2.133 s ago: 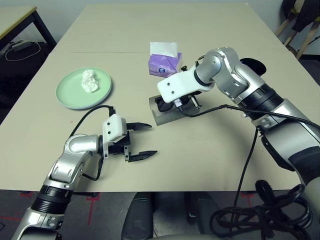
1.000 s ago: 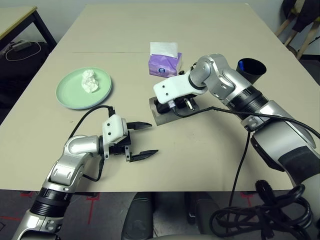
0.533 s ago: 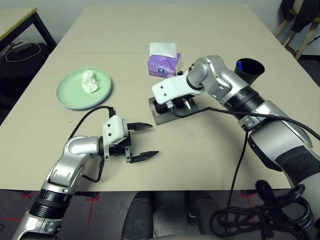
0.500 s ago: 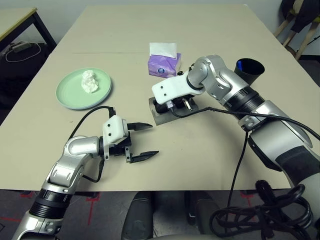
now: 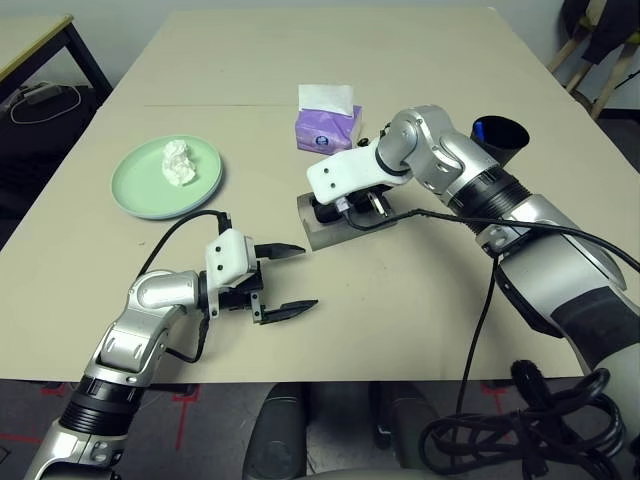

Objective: Organize and tidy the items on the table.

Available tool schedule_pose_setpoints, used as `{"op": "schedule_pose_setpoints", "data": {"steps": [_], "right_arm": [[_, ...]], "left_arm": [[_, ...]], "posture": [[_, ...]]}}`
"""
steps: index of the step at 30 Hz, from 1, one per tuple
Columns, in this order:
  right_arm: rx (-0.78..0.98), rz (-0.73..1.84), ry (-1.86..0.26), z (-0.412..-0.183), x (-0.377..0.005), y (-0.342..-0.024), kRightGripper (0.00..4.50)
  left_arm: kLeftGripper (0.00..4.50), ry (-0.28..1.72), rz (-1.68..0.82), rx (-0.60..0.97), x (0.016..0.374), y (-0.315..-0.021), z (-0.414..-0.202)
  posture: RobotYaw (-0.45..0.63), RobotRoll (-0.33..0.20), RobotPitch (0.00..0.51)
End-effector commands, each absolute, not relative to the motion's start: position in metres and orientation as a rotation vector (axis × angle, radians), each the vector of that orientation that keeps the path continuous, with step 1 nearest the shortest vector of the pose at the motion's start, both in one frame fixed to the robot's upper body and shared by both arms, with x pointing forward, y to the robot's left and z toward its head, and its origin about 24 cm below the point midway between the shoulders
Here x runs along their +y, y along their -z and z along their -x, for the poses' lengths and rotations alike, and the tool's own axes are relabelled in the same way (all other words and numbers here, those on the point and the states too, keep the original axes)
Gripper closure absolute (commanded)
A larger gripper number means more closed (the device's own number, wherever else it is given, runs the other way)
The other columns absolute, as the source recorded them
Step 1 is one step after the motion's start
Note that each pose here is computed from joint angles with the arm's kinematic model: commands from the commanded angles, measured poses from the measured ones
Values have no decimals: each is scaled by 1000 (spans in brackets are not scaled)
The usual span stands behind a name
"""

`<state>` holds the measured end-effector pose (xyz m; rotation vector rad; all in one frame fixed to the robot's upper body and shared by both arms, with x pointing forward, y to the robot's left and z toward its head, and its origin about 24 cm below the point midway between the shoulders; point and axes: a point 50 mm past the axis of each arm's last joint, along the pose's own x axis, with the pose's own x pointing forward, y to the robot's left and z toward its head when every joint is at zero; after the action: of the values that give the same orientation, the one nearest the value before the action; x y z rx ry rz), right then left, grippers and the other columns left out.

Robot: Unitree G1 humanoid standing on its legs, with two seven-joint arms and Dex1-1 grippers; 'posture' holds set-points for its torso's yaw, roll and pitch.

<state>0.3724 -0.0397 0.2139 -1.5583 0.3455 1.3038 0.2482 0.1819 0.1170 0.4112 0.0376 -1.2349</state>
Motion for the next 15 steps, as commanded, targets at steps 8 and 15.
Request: {"op": "schedule_pose_setpoints", "data": {"steps": [8,15], "right_arm": [[371,1572,-1333,-376,-32,-225,4231],[354,1583,-1354,-376,-28,-235,4231]], "left_arm": [[0,1224,-407,28,178,-113,-249],[0,1205,-393,21,174,-108,-245]], "posture": [[211,0,138],[223,0,136]]}}
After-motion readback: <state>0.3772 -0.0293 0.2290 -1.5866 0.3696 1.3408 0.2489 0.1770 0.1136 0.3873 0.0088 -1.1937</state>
